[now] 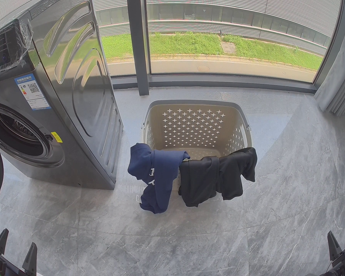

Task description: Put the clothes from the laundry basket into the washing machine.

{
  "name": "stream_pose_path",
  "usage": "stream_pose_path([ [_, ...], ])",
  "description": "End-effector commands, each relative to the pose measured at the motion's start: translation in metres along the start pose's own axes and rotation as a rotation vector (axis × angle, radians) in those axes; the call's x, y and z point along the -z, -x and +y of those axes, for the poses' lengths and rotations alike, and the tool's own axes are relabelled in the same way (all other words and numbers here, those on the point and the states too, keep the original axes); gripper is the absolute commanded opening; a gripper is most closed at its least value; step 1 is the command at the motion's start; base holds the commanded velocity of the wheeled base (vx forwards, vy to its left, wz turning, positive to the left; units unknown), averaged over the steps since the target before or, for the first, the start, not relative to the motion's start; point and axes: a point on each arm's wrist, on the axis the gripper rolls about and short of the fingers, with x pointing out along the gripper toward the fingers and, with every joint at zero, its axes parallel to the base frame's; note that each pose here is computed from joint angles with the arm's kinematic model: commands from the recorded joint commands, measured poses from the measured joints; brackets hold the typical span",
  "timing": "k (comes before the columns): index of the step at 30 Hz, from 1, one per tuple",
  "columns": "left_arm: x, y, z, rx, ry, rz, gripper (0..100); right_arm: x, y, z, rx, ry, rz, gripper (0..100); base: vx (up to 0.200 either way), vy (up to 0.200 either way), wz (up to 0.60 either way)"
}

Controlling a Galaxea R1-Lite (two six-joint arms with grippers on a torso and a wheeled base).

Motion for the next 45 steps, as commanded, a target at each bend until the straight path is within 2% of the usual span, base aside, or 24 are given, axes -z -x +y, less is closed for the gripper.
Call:
stream_pose_path([
  [1, 0.0052, 0.0000, 0.0002, 0.000, -0.001, 0.001, 100, 0.0051, -0.0005, 0.0000, -0.001, 0.001, 0.008, 100, 0.000, 0.000, 0.00],
  [4, 0.0052, 0.0000, 0.0002, 0.000, -0.001, 0.001, 100, 0.0051, -0.0005, 0.0000, 0.000, 0.001, 0.008, 100, 0.000, 0.000, 0.00],
  [16, 0.0052, 0.0000, 0.0002, 0.000, 0.001, 0.001, 100, 0.0051, -0.0006, 0.0000, 0.000, 0.000, 0.009, 100, 0.200, 0.000, 0.00],
  [37, 0.0052, 0.0000, 0.0002, 0.000, 0.001, 0.001, 100, 0.0054, -0.0002, 0.0000, 0.003, 0.001, 0.005, 100, 0.000, 0.000, 0.00],
  [40, 0.0052, 0.0000, 0.0002, 0.000, 0.001, 0.001, 100, 0.0054, -0.0001, 0.0000, 0.003, 0.004, 0.003, 100, 0.200, 0.000, 0.00],
  [45, 0.0051, 0.0000, 0.0002, 0.000, 0.001, -0.001, 100, 0.0053, -0.0001, 0.0000, 0.002, 0.002, 0.001, 100, 0.000, 0.000, 0.00],
])
